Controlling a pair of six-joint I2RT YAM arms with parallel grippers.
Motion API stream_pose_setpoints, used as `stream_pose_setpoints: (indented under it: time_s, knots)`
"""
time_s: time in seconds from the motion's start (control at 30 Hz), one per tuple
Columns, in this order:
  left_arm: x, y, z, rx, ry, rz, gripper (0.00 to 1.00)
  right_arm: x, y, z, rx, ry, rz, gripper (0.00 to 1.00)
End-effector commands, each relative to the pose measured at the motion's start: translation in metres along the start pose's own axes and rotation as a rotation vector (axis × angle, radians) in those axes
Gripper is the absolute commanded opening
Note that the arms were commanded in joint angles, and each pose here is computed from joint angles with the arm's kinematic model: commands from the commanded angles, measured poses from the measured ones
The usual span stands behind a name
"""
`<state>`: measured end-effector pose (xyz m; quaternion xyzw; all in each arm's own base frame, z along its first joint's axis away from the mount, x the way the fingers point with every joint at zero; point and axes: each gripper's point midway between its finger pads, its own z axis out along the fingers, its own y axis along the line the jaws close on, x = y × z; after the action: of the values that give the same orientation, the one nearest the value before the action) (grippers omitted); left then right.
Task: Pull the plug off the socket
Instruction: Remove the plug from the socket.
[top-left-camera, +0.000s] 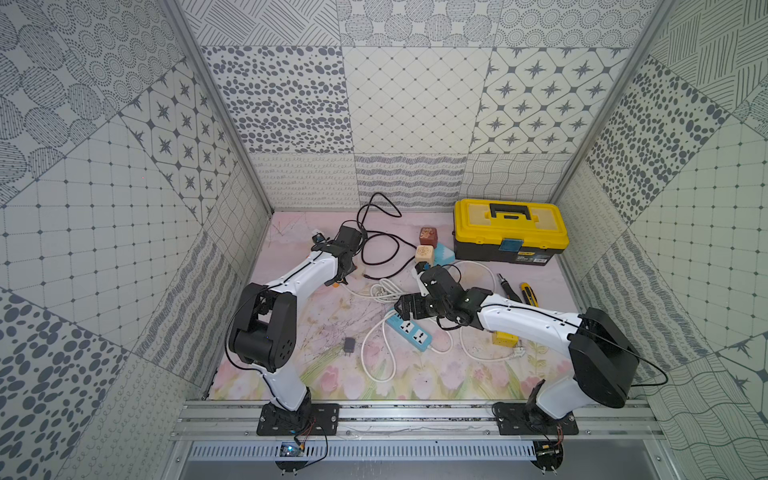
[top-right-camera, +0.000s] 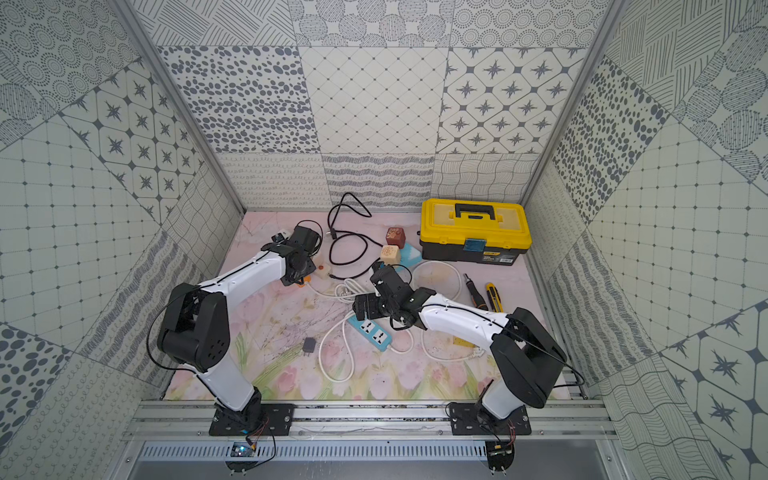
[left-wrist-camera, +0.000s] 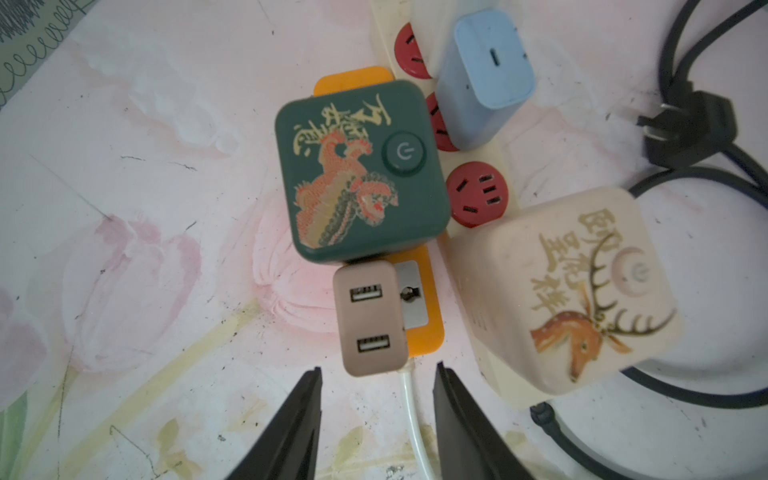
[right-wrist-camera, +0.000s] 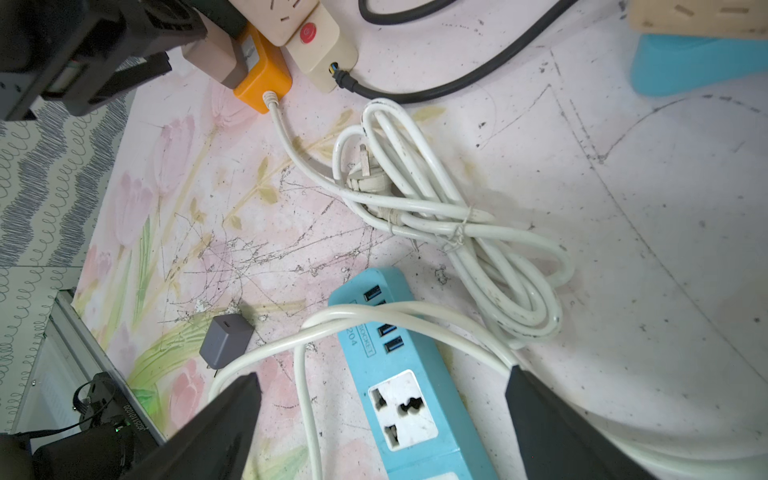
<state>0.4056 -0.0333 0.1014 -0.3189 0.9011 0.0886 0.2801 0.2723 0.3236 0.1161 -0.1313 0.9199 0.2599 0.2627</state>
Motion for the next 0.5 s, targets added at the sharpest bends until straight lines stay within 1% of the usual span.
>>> stream_pose_setpoints:
  time_s: [0.0,0.07,0.2,0.27,0.33,0.4,0.47]
  knots:
    - [0.006,0.008,0.015,-0.023,0.023,0.021,0.46,-0.005,0.008,0.006,-0.025,-0.017,-0.005,0.98]
    - [0.008,0.006,0.021,-0.016,0.040,0.012,0.44,-0.005,0.009,0.007,-0.029,-0.015,-0.007,0.98]
    - [0.005,0.003,0.027,-0.017,0.026,0.021,0.41,-0.006,0.010,0.008,-0.031,-0.024,-0.014,0.98]
    - [0.007,0.006,0.030,-0.029,0.049,0.018,0.37,-0.009,0.015,0.011,-0.048,-0.032,-0.027,0.98]
    - [0.011,0.011,0.030,-0.039,0.075,0.022,0.32,-0.017,0.023,0.016,-0.077,-0.050,-0.040,0.98]
    - [0.018,0.016,0.029,-0.048,0.111,0.040,0.25,-0.031,0.043,0.023,-0.142,-0.075,-0.056,0.98]
    - [0.027,0.021,0.026,-0.053,0.153,0.054,0.21,-0.044,0.065,0.031,-0.206,-0.092,-0.071,0.97]
